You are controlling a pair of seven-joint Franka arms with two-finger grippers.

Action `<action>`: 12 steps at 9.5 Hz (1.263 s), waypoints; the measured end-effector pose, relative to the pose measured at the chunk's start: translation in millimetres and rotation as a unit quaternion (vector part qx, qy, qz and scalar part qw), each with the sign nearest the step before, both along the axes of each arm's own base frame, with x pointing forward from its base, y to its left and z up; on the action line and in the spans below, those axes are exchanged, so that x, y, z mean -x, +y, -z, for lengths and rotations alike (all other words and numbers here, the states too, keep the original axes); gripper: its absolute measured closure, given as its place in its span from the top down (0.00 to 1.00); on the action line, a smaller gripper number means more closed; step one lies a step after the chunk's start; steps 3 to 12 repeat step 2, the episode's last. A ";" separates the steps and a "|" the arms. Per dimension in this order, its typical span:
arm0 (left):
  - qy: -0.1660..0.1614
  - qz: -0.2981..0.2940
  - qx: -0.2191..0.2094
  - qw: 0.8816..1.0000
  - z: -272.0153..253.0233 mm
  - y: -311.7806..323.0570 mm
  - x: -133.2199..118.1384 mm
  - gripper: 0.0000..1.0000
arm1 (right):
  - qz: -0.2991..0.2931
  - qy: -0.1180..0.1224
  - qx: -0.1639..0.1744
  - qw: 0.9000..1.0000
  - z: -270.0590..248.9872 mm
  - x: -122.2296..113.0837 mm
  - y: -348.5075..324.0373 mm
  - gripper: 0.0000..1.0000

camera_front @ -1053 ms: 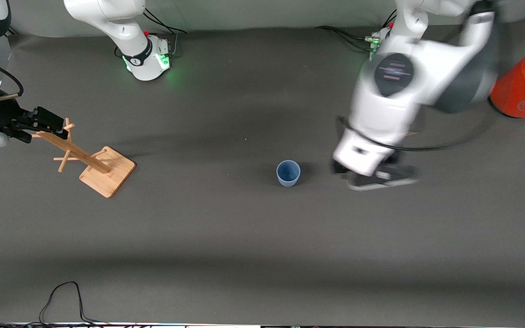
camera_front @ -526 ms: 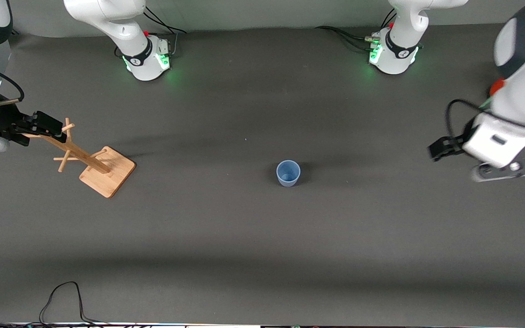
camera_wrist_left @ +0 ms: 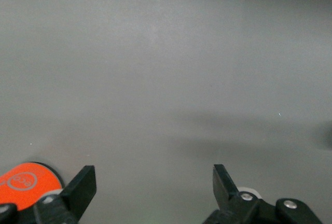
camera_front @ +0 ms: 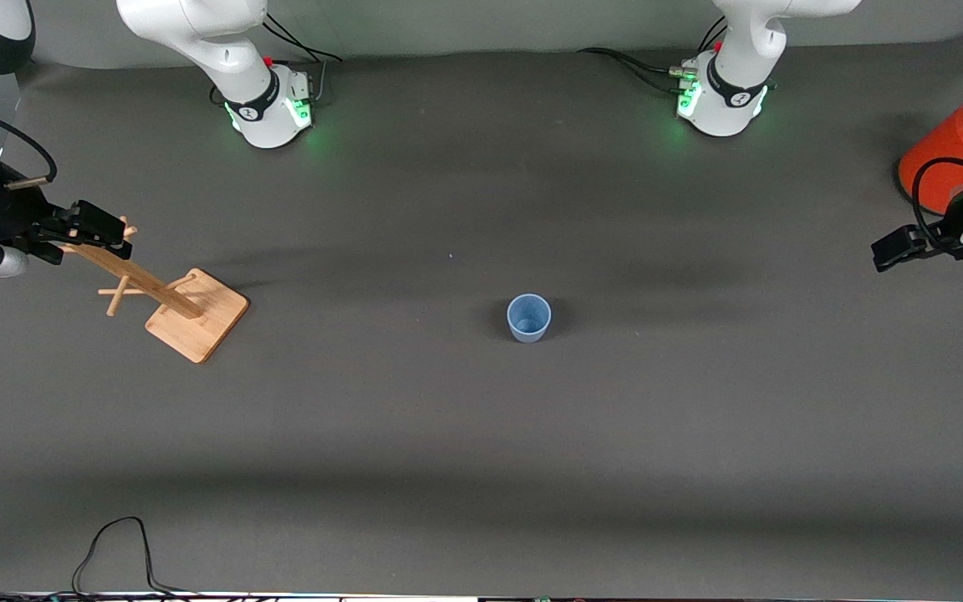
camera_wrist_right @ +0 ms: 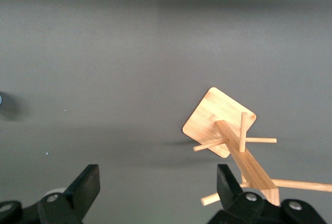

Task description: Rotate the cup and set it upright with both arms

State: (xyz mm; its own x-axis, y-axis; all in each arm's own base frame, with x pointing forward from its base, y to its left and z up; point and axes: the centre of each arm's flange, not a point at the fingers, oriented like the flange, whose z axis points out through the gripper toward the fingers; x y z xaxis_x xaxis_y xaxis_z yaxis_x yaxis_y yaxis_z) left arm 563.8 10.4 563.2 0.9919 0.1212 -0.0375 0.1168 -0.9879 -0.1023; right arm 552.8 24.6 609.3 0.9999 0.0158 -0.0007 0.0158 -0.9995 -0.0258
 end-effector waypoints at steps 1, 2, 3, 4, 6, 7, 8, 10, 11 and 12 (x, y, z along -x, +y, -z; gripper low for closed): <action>0.000 0.002 0.000 1.000 0.4 -1.8 -0.1 1.00 | 0.000 0.000 0.000 1.000 -0.6 0.2 -0.6 1.00; -0.001 0.002 0.002 1.000 -0.1 -2.9 0.0 1.00 | 0.001 0.000 0.000 1.000 -1.0 0.3 -0.9 1.00; -0.001 0.002 0.002 1.000 -0.1 -2.9 0.0 1.00 | 0.001 0.000 0.000 1.000 -1.0 0.3 -0.9 1.00; -0.001 0.002 0.002 1.000 -0.1 -2.9 0.0 1.00 | 0.001 0.000 0.000 1.000 -1.0 0.3 -0.9 1.00; -0.001 0.002 0.002 1.000 -0.1 -2.9 0.0 1.00 | 0.001 0.000 0.000 1.000 -1.0 0.3 -0.9 1.00; -0.001 0.002 0.002 1.000 -0.1 -2.9 0.0 1.00 | 0.001 0.000 0.000 1.000 -1.0 0.3 -0.9 1.00; -0.001 0.002 0.002 1.000 -0.1 -2.9 0.0 1.00 | 0.001 0.000 0.000 1.000 -1.0 0.3 -0.9 1.00; -0.001 0.002 0.002 1.000 -0.1 -2.9 0.0 1.00 | 0.001 0.000 0.000 1.000 -1.0 0.3 -0.9 1.00; -0.001 0.002 0.002 1.000 -0.1 -2.9 0.0 1.00 | 0.001 0.000 0.000 1.000 -1.0 0.3 -0.9 1.00; -0.001 0.002 0.002 1.000 -0.1 -2.9 0.0 1.00 | 0.001 0.000 0.000 1.000 -1.0 0.3 -0.9 1.00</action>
